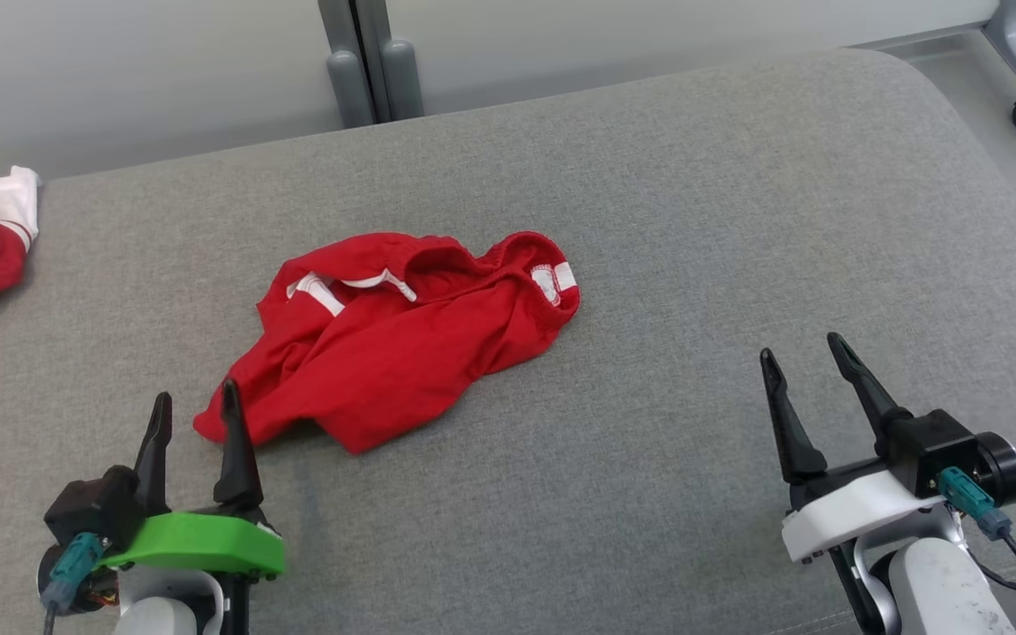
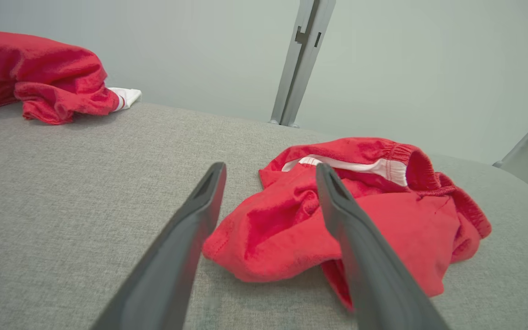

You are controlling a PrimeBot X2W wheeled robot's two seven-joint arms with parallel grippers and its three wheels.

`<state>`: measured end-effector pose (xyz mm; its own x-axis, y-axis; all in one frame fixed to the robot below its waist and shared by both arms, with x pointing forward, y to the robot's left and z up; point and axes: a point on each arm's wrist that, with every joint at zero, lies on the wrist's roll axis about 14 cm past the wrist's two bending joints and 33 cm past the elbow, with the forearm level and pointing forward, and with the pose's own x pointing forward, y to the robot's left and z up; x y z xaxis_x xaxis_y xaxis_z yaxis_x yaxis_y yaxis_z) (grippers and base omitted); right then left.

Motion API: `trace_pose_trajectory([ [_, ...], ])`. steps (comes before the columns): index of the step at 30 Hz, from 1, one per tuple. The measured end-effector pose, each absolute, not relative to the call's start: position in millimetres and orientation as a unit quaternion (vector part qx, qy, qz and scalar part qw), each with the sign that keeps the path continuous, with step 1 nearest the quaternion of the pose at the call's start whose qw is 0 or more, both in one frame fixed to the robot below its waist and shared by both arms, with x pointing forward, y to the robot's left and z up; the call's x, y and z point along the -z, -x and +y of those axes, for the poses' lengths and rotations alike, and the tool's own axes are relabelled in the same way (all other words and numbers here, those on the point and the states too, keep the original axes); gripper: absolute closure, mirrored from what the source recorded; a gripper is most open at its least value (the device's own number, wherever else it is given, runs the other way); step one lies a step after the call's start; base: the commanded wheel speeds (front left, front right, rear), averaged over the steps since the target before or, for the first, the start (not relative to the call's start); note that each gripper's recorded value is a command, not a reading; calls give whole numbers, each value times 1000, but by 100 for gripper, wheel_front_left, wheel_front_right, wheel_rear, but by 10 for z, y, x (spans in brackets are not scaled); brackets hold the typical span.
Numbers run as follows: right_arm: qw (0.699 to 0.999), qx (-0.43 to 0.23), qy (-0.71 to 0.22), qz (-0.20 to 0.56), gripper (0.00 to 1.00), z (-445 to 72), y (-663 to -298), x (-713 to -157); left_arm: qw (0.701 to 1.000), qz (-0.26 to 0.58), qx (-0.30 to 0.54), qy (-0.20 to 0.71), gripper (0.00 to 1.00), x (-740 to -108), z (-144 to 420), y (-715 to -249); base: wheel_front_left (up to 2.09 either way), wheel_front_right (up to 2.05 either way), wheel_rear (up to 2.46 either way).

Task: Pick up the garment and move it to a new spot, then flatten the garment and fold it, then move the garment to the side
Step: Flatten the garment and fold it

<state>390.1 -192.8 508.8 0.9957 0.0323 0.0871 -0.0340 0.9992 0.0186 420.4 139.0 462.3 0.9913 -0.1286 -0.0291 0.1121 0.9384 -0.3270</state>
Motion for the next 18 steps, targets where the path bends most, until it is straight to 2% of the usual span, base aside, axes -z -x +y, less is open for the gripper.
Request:
trace_pose_trajectory([
  [10, 990, -124, -2, -68, 0, -1214, -4256, -5295, 981, 2, 94, 171, 0, -4822, 1212, -4005, 0, 0, 0],
  [18, 969, -245, 27, -12, 0, -353, -4668, -5140, 980, 16, 62, 187, 0, -4723, 1403, -3810, 0, 0, 0],
])
